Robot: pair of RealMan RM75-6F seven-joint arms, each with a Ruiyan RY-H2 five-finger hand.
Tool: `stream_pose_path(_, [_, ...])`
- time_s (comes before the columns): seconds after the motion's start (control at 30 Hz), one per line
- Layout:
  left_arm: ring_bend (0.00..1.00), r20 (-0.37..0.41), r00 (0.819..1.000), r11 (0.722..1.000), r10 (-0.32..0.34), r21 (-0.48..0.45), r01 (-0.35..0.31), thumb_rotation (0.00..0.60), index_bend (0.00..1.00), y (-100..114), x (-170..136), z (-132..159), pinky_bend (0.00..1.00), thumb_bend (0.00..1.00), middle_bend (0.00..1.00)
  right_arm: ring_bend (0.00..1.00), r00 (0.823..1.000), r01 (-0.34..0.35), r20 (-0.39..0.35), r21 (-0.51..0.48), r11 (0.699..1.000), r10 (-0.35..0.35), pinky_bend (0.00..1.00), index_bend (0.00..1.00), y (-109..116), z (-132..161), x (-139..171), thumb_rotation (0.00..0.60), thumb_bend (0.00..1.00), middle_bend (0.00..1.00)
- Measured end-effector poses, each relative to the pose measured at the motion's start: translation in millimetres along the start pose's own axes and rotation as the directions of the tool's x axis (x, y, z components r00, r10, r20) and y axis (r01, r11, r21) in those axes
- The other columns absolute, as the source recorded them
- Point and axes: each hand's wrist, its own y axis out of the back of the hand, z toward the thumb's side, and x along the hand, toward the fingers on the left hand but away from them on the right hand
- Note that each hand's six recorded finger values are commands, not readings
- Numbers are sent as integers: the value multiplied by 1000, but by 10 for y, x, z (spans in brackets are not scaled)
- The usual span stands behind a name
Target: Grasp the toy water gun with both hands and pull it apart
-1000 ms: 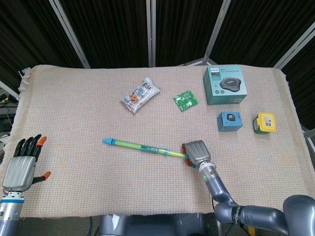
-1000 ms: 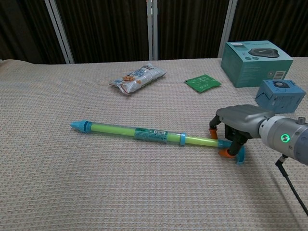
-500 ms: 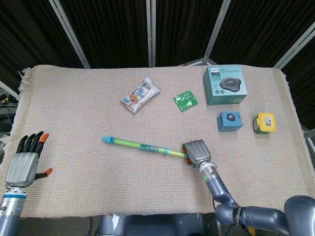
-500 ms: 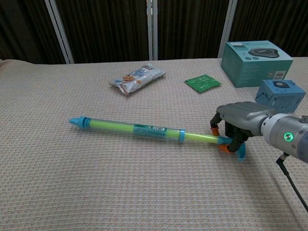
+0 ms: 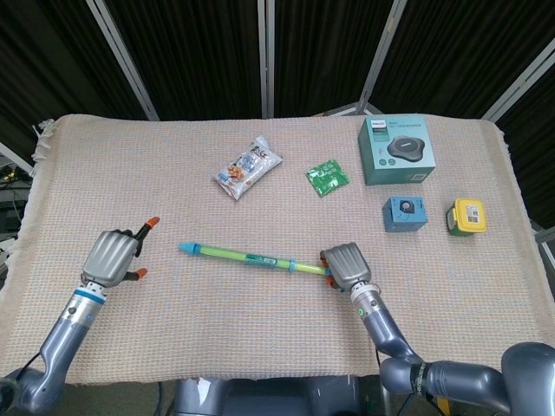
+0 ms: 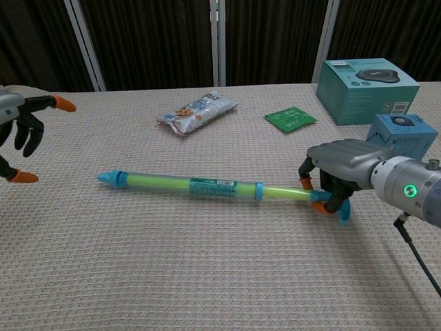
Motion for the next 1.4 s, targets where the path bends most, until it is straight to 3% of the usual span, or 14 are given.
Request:
stream_pose_path(0.13, [795, 72, 997, 1000, -3, -6, 4, 600, 264, -109, 306, 226, 991, 0, 836, 1000, 1000, -3, -1, 6, 1000, 3, 1000, 675, -3, 7, -20, 600, 436, 1000])
stream_pose_path(0.37, [842, 153, 987, 997, -59, -37, 65, 600, 289, -250, 554, 572, 1000, 0, 888, 1000, 1000, -6, -1, 5, 1000, 6, 1000, 675, -8, 19, -33, 600, 436, 1000])
stream_pose_path(0.8, [842, 138, 977, 979, -165, -99, 180, 600, 308, -455, 814, 815, 1000, 0, 888, 1000, 1000, 5, -7, -2, 1000, -5, 1000, 675, 44, 64, -44, 600, 442, 1000])
stream_pose_path(1.2, [842, 139, 974, 976, -177, -104, 192, 600, 350, -442, 951, 927, 1000, 44, 888, 1000, 1000, 6, -12, 2, 1000, -6, 1000, 676, 53, 87, -46, 600, 442, 1000])
stream_pose_path(1.4, [842, 136, 972, 972, -190, -110, 205, 600, 372, -471, 972, 973, 1000, 154, 888, 1000, 1000, 13, -14, 1, 1000, -13, 1000, 675, 78, 97, -45, 600, 442, 1000])
